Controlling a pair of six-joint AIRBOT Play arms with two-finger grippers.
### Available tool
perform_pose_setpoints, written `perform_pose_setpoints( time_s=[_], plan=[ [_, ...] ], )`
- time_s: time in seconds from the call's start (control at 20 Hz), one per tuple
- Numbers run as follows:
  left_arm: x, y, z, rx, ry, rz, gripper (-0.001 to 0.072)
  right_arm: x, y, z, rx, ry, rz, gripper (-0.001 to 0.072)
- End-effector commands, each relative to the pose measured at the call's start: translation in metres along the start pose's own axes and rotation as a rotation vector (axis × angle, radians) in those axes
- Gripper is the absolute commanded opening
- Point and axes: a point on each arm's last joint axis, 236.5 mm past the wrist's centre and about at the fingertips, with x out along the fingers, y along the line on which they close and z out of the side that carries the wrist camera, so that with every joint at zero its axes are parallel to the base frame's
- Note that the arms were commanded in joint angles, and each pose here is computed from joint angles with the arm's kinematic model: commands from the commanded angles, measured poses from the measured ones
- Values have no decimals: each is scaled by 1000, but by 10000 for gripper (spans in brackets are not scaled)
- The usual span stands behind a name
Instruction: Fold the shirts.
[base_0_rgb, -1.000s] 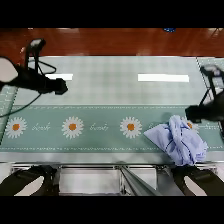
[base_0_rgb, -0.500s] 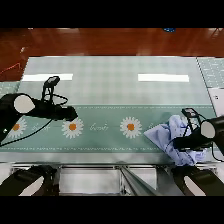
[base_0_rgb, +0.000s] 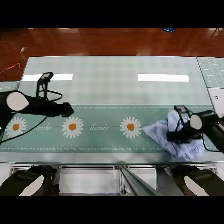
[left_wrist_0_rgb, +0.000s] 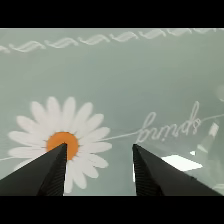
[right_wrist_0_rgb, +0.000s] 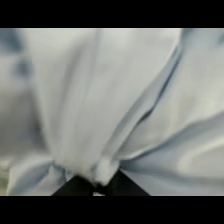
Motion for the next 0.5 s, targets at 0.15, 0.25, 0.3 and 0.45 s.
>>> perform_pose_setpoints(
  time_s=[0.15, 0.25, 0.3, 0.45],
  plan=[
    [-84, 45, 39, -123, -226, 75, 506, -182, 1, 79, -12, -468, 53, 24],
    [-98, 42, 38, -115, -264, 76, 506, -248, 1, 93, -17, -626, 79, 24],
    [-104, 39, 38, -108, -282, 73, 506, -277, 2, 96, -20, -697, 92, 24],
    [-111, 31, 36, -107, -300, 47, 506, -362, 0, 96, -33, -911, 119, 24]
  ],
)
